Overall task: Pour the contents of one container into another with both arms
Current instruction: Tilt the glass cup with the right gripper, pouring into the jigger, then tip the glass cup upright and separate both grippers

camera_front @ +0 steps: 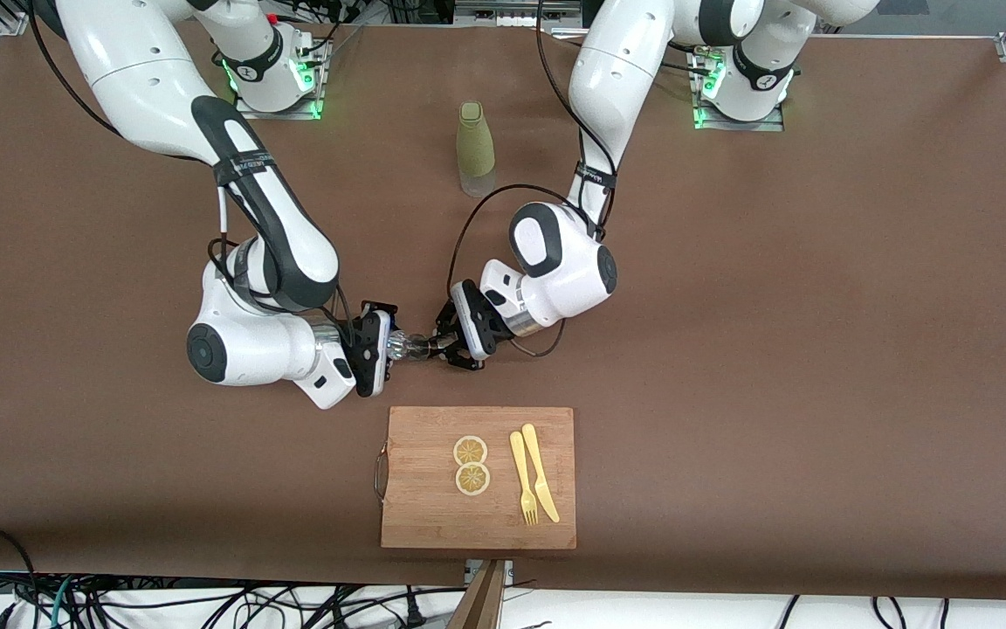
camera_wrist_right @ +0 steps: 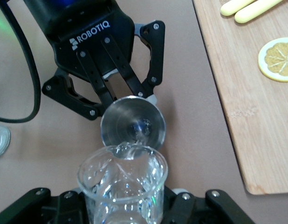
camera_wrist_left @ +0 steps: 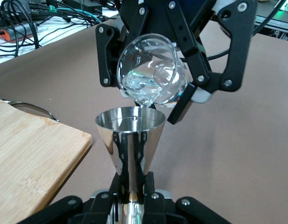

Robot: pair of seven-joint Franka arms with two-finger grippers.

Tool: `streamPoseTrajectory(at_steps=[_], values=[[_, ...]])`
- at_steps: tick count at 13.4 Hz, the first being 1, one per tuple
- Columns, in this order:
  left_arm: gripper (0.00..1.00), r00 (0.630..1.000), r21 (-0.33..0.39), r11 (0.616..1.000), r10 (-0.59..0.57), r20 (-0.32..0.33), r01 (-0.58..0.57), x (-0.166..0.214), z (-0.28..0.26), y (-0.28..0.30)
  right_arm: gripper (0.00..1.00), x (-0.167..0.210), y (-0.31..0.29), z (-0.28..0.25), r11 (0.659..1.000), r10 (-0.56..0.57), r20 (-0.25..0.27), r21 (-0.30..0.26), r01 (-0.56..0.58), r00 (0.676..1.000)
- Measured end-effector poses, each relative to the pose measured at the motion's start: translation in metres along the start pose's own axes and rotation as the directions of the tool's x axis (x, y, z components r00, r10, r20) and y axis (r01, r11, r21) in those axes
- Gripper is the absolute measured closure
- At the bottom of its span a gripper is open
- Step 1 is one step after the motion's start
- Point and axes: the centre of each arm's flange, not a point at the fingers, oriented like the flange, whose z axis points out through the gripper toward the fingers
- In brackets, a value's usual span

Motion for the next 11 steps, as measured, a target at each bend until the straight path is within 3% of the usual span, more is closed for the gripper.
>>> streamPoseTrajectory(at_steps=[7, 11], values=[[0.79, 1.000, -0.006, 1.000, 0.017, -0.002, -0.017, 0.000, -0.005, -0.009, 0.70, -0.018, 0.011, -0.016, 0.995, -0.097, -0.125, 0.011, 0.099, 0.987], [0.79, 0.994, -0.113, 0.990, 0.073, -0.083, -0.082, 0.011, -0.049, -0.063, 0.70, -0.050, 0.026, -0.029, 0.983, -0.183, -0.186, -0.007, 0.185, 0.965]])
